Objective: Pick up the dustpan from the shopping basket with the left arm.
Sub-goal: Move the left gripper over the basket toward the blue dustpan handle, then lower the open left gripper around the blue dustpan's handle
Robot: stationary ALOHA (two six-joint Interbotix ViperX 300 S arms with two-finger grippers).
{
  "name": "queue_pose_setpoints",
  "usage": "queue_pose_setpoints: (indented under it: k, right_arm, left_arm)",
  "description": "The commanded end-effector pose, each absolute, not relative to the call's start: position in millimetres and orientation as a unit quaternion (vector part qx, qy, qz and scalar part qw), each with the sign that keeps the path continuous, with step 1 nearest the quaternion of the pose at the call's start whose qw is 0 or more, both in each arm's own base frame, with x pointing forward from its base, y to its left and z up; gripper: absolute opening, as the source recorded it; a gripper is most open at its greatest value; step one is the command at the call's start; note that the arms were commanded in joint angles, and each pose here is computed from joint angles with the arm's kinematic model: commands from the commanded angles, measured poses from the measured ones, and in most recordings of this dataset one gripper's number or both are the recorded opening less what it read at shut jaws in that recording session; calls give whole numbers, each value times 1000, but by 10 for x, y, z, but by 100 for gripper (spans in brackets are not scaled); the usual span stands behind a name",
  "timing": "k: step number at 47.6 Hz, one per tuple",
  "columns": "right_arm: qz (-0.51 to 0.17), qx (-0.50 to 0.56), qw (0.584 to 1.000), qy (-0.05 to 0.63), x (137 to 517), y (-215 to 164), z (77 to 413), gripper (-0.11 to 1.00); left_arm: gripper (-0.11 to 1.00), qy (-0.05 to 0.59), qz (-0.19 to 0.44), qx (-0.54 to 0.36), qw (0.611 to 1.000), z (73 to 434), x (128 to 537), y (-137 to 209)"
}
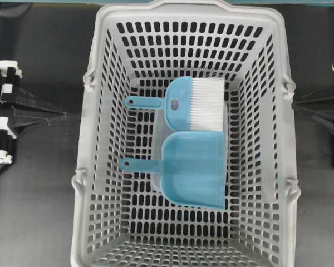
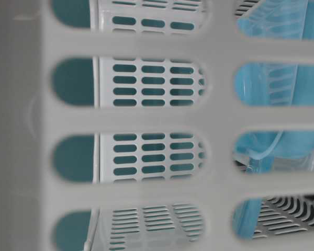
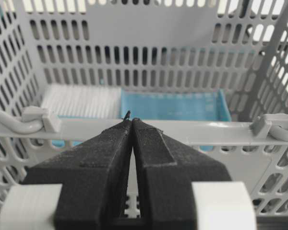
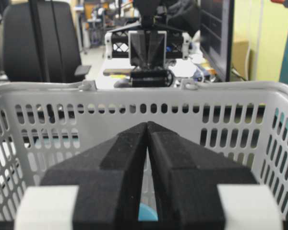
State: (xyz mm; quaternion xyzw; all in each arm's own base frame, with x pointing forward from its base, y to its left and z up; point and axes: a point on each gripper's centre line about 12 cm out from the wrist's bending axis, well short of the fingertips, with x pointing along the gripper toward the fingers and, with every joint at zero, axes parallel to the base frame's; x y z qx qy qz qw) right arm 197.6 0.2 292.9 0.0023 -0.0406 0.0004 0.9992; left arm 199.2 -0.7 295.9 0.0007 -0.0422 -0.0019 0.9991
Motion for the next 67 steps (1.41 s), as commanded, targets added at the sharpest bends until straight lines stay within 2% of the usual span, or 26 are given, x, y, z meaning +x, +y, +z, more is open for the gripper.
queue_pose_setpoints:
  k: [1, 5, 17, 29, 41, 50, 54, 57, 59, 67]
  right_arm:
    - [1, 6, 999, -46, 1991, 5, 2968, 0]
    - [0, 11, 999, -37, 1985, 2, 2935, 1]
    - [0, 13, 1000, -17, 1978, 1, 2893, 1]
    - [0, 14, 1000, -17, 1967, 1, 2894, 1]
    - [3, 14, 1000, -14, 1965, 13, 2873, 1]
    - [4, 14, 1000, -13, 1960, 19, 2863, 1]
    - [4, 14, 1000, -11, 1959, 19, 2851, 1]
    - [4, 18, 1000, -11, 1958, 19, 2844, 1]
    - [4, 21, 1000, -10, 1957, 19, 2838, 1]
    - [4, 24, 1000, -6, 1952, 19, 2806, 1]
  left_arm:
    - [6, -57, -7, 3, 998, 3217, 2017, -21]
    - [0, -39, -2, -5, 999, 3362, 2036, -4]
    - [0, 109, 3, -10, 994, 3770, 2296, -5]
    - [0, 240, 1, 0, 971, 3983, 2850, -48]
    - [0, 349, -7, 8, 937, 3835, 3458, -147]
    - [0, 424, -4, 10, 906, 3601, 3742, -164]
    - [1, 436, -8, 13, 900, 3519, 3831, -199]
    - [8, 444, -9, 12, 896, 3447, 3889, -220]
    - [19, 449, -10, 13, 893, 3404, 3921, -234]
    - [69, 470, -18, 19, 882, 3221, 4040, -329]
